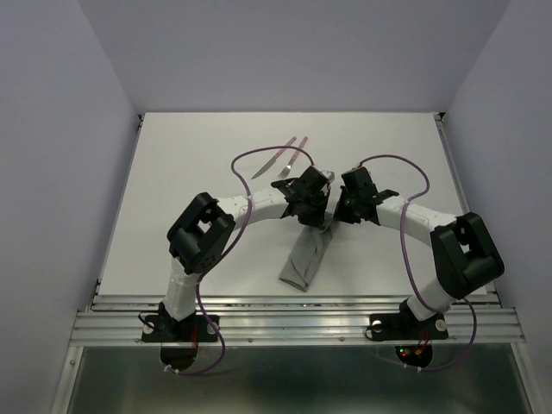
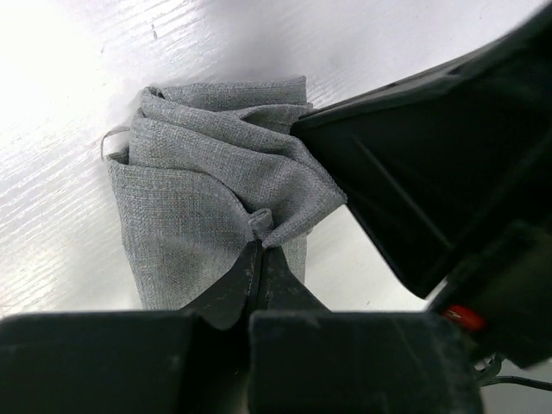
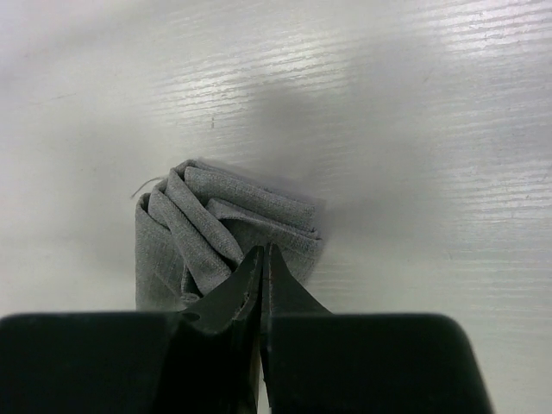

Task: Fold the napkin into a case and place the utensils inside
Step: Stuff the smaller-rectangle-folded napkin at the center of the board.

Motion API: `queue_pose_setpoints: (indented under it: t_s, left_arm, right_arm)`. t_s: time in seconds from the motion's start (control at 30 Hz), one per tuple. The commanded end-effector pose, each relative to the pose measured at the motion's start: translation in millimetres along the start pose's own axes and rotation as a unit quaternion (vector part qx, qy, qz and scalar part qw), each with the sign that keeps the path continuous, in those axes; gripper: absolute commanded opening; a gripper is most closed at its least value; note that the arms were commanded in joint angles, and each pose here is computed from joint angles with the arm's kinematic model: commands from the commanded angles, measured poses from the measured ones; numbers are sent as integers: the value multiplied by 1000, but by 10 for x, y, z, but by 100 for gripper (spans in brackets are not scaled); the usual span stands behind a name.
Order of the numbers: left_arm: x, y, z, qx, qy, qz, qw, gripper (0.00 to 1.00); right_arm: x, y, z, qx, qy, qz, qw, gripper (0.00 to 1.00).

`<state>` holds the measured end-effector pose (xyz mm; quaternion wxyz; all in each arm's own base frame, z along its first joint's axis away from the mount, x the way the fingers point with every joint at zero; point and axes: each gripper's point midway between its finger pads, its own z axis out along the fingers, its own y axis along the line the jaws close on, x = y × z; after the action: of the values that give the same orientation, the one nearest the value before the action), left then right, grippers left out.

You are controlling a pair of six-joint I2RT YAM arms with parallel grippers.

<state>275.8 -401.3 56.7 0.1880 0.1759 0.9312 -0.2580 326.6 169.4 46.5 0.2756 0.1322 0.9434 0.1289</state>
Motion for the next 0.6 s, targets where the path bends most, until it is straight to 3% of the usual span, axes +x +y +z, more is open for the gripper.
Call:
queue_pose_setpoints:
  t_s: [0.0, 0.33, 0.57]
  left_arm:
    - [-177, -152, -263, 41, -34, -5, 999, 0]
    - [-172, -184, -361, 63, -56, -15, 996, 0]
    - [-323, -175, -467, 74, -85, -22, 993, 0]
  right_arm:
    - [-89, 133, -111, -29, -26, 11, 999, 1]
    - [-42, 145, -177, -32, -19, -1, 999, 1]
    - [47, 208, -214, -37, -11, -32, 999, 15]
